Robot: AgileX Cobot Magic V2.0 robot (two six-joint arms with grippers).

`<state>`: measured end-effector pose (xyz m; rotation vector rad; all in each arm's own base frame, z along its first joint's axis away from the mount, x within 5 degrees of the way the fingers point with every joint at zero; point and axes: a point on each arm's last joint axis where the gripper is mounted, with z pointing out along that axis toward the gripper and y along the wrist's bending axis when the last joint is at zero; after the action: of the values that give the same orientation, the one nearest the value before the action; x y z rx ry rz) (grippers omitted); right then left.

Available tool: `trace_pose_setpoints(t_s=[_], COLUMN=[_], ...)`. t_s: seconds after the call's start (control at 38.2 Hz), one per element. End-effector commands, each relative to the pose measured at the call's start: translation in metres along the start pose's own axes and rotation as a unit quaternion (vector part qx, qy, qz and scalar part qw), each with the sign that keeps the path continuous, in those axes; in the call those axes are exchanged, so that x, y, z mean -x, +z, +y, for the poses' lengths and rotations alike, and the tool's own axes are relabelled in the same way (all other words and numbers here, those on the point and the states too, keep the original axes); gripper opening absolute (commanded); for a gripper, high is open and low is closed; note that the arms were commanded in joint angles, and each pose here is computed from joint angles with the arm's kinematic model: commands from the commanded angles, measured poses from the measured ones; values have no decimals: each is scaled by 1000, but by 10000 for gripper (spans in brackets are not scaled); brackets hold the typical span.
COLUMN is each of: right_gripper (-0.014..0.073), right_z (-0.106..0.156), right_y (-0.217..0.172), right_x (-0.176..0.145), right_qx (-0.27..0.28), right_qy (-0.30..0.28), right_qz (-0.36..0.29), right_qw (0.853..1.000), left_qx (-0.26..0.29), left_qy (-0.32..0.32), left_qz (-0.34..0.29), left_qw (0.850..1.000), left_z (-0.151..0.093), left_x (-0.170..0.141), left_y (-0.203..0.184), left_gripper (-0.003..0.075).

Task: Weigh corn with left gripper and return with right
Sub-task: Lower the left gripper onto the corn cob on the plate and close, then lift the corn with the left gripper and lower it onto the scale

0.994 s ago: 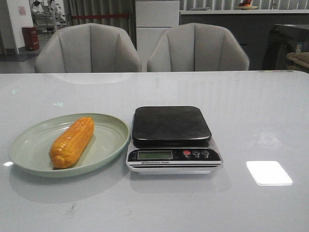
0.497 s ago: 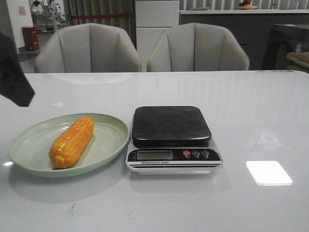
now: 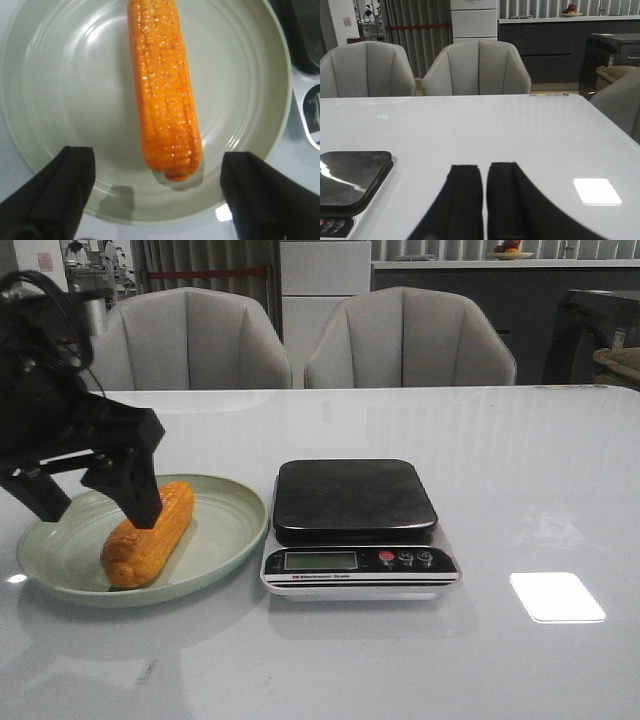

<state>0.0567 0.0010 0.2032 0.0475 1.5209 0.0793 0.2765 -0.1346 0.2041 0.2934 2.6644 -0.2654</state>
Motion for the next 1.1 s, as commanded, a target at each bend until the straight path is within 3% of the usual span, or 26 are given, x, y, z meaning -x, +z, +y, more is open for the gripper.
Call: trace_pose_setpoints(t_s=[0.0, 0.21, 0.29, 0.47, 0.65, 0.92, 1.07], right_gripper=[197, 197, 197, 197, 197, 197, 197], right_z=[1, 1, 1, 1, 1, 1, 1], right_y=[-2, -2, -2, -2, -2, -2, -2], right_x=[5, 5, 5, 5, 5, 5, 5], right_qx=[4, 4, 4, 4, 4, 4, 4], right_qy=[-9, -9, -9, -9, -9, -9, -9], right_qz=[-46, -46, -46, -46, -46, -46, -46], right_qw=[999, 999, 999, 999, 999, 999, 999], left_qx=[-15, -13, -14, -25, -49, -108, -138], left_qy=[-5, 6, 11, 6, -5, 16, 12], left_qz=[-35, 5, 14, 7, -15, -77, -68], left_qw=[999, 1000, 1000, 1000, 999, 991, 988], left_z=[-9, -18, -22, -31, -45, -92, -119], left_x=[16, 17, 16, 27, 51, 66, 65], left_y=[-2, 27, 34, 29, 12, -2, 7], left_gripper=[565, 534, 442, 102, 115, 113, 114])
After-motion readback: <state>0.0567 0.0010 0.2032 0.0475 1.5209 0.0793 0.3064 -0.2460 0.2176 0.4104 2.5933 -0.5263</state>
